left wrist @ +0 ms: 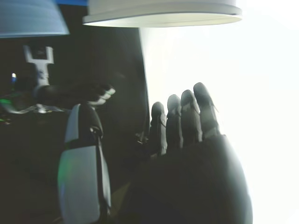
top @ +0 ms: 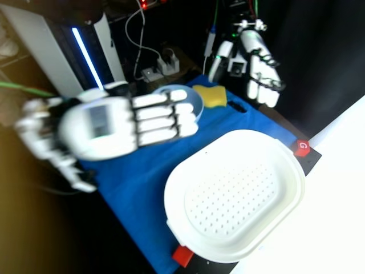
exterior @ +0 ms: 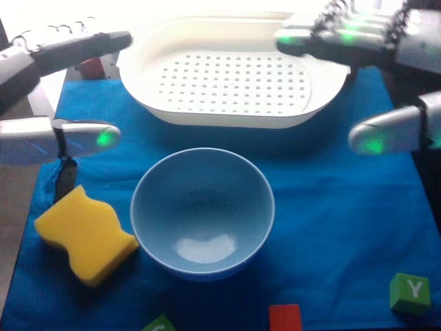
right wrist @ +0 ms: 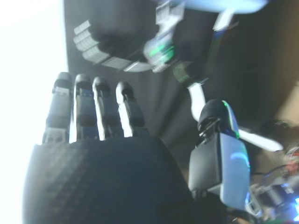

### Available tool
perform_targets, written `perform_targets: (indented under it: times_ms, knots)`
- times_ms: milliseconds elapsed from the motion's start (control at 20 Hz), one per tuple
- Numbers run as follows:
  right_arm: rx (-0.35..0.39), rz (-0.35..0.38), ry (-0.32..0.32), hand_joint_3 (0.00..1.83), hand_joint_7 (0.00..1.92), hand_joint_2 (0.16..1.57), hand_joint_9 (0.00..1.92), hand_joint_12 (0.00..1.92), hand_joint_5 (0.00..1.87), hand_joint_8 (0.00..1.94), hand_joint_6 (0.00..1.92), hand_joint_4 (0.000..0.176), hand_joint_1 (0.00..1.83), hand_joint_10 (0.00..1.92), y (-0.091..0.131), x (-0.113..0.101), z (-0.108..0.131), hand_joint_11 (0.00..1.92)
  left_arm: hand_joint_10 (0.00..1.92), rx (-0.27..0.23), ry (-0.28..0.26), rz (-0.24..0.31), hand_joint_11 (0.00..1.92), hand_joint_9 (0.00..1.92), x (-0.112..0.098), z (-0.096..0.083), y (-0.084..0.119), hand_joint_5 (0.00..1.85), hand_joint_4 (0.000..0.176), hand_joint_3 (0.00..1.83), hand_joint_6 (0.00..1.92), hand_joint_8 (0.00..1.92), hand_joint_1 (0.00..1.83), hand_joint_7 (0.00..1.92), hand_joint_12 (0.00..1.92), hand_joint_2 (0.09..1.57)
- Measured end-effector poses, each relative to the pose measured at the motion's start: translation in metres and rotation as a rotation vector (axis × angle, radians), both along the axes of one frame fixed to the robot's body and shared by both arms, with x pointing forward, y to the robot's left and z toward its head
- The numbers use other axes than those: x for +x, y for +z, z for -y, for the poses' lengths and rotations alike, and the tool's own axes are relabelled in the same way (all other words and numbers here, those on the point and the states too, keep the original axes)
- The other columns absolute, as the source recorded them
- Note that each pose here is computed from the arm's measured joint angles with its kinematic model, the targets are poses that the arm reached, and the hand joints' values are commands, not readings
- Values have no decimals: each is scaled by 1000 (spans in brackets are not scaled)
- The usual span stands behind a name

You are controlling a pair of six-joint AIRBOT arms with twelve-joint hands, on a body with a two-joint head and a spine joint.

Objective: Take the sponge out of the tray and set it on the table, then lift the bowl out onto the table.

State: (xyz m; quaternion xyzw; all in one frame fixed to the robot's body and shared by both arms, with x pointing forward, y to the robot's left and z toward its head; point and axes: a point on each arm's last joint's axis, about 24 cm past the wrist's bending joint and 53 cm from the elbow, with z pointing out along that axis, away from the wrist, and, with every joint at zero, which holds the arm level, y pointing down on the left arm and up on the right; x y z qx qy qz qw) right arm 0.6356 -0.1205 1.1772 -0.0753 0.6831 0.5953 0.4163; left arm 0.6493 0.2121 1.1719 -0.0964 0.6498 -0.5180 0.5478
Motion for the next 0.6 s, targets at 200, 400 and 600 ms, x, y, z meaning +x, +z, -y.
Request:
perform_targets:
  times_ms: [200,400,600]
  knots:
    - [160,-92,-89,2,0,1182,0,0,0,0,0,78,0,0,-4,-1,39,0,0,-79,35,57,0,177,-7,-10,19,174,102,0,0,0,643,169,573,1046]
    - [312,-110,-165,0,0,1163,0,0,18,0,7,111,0,0,5,2,66,0,2,-116,36,62,0,175,-20,-12,15,190,104,0,1,0,568,149,674,1019]
    - [346,-123,-168,8,13,1196,0,0,26,4,7,145,0,0,0,-2,68,0,0,-198,61,102,0,136,-25,-16,23,88,100,8,0,0,258,115,762,1052]
